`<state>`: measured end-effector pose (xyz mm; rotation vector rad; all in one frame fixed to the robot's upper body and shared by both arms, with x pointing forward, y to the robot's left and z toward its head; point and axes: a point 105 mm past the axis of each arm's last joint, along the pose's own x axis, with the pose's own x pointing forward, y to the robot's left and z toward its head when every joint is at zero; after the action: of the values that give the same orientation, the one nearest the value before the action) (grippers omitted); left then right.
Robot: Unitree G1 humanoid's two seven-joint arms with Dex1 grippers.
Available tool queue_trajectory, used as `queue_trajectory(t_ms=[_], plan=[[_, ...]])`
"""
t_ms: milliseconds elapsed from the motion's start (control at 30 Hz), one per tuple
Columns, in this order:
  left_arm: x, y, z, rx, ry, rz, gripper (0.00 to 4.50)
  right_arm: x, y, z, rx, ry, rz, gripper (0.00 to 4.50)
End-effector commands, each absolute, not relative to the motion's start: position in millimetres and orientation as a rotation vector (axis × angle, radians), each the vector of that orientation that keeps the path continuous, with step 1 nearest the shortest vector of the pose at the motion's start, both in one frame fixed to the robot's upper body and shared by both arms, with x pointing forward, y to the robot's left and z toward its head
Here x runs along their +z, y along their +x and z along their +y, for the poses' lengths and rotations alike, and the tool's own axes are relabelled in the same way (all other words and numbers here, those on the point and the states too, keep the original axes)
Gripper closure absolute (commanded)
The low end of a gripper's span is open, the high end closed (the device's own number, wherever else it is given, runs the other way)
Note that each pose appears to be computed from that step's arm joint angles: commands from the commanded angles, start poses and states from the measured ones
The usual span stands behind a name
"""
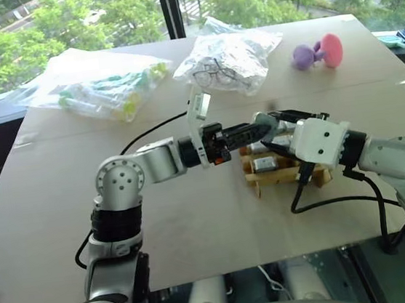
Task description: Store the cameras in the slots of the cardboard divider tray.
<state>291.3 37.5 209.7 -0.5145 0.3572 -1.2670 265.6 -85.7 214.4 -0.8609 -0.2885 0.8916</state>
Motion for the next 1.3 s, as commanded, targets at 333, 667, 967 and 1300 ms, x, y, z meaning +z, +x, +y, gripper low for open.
queue_trajectory(t_ms=[333,667,967,1300], plan=[[223,285,13,-1.479,-0.150,0.226,3.67,222,258,-162,0.761,-0.582,-0.167,0.05],[178,312,-23,-1.614,0.214,0.318,3.67,217,222,-217,0.954,-0.504,0.049,0.05],[139,339,-30,-1.572,0.472,0.386,3.67,215,221,-214,0.920,-0.528,0.023,0.05],[141,335,-28,-1.562,0.653,0.372,3.17,207,220,-220,0.855,-0.524,0.055,0.02]])
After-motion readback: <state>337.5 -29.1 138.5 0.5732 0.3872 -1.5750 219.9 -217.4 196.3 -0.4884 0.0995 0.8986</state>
